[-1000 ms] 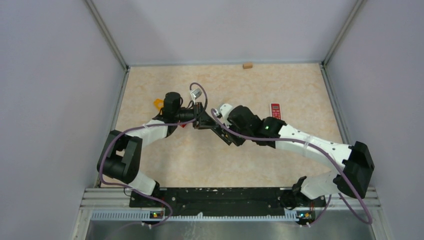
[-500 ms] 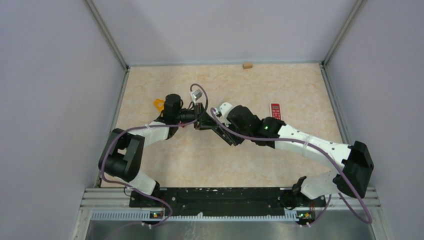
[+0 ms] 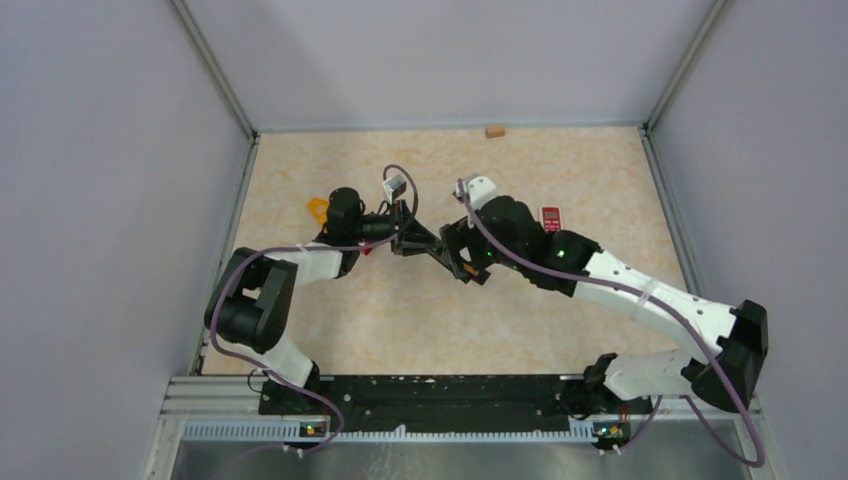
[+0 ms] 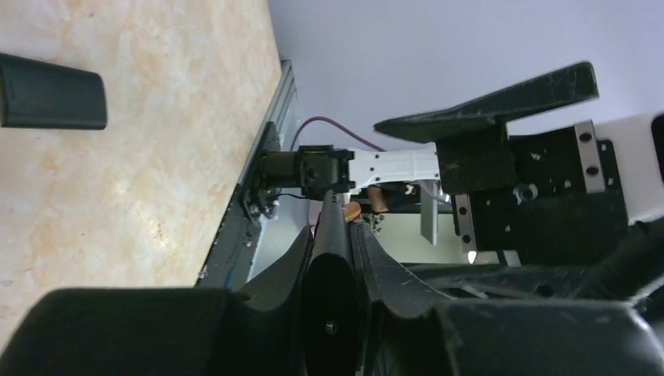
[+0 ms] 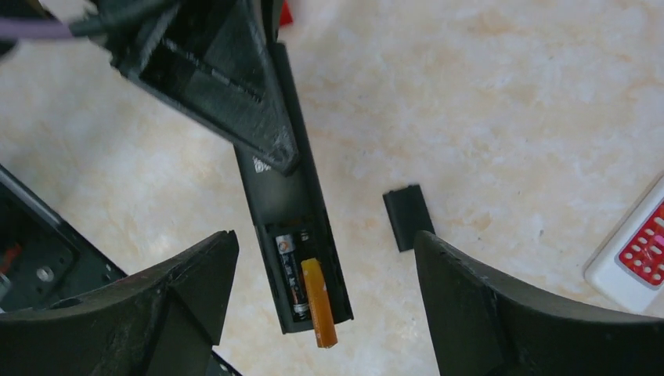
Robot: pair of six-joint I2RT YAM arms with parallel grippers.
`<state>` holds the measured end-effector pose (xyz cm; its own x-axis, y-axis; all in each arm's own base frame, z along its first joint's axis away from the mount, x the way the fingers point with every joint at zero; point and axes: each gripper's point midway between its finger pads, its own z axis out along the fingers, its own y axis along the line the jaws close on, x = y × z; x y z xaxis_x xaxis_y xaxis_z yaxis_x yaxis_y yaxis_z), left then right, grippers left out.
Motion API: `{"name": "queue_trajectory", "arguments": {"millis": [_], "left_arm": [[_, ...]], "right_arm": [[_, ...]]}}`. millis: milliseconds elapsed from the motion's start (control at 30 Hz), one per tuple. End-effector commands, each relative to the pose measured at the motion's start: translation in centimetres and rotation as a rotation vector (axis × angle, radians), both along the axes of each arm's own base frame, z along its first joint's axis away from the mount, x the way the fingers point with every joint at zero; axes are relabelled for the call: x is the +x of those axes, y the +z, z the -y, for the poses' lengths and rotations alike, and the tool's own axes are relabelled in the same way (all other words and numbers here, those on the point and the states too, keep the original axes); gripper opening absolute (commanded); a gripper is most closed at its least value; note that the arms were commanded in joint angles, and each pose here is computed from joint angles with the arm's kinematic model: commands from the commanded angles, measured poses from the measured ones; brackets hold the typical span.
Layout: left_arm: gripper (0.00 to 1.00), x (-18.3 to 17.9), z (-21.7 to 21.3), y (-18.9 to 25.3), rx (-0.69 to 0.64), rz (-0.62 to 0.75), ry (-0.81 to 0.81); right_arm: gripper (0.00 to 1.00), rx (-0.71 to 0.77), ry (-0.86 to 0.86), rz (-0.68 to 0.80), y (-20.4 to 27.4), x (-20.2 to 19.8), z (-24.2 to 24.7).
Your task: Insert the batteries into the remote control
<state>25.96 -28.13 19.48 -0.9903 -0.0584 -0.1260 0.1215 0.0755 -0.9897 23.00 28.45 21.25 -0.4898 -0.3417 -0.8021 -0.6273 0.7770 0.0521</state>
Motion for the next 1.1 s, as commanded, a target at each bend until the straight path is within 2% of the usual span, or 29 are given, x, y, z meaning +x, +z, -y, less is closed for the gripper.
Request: {"name": "queue_trajectory", "arguments": {"millis": [0,133,300,467,567,1067], "left_arm": [[0.0,0.4,-0.2,5.9,-0.15,0.074,-0.02],[0.0,1.1,-0.4,8.3,-0.222,0.027,-0.016],[0.0,2.2,-1.9,10.9,-0.361,-0.063,0.016],[0.0,2.7,-2.1,11.7,-0.363,-0.021,0.045],[0.0,2.8,-2.2,12.1,-0.356,-0.021,0.052],[0.0,3.9,-3.6,15.9,-0.364,0.053,0.094]], "right_arm": [[0.86,0.371,-0.215,0.111,8.8,3.5,0.4],[0.87,0.551,-0.353,0.144,11.7,5.5,1.7],[0.91,0.725,-0.441,0.137,13.5,6.0,2.8],[0.93,0.851,-0.423,0.076,13.4,5.2,2.0],[0.93,0.874,-0.419,0.043,12.7,4.8,1.9],[0.89,1.085,-0.272,-0.002,15.4,2.7,0.5]]}}
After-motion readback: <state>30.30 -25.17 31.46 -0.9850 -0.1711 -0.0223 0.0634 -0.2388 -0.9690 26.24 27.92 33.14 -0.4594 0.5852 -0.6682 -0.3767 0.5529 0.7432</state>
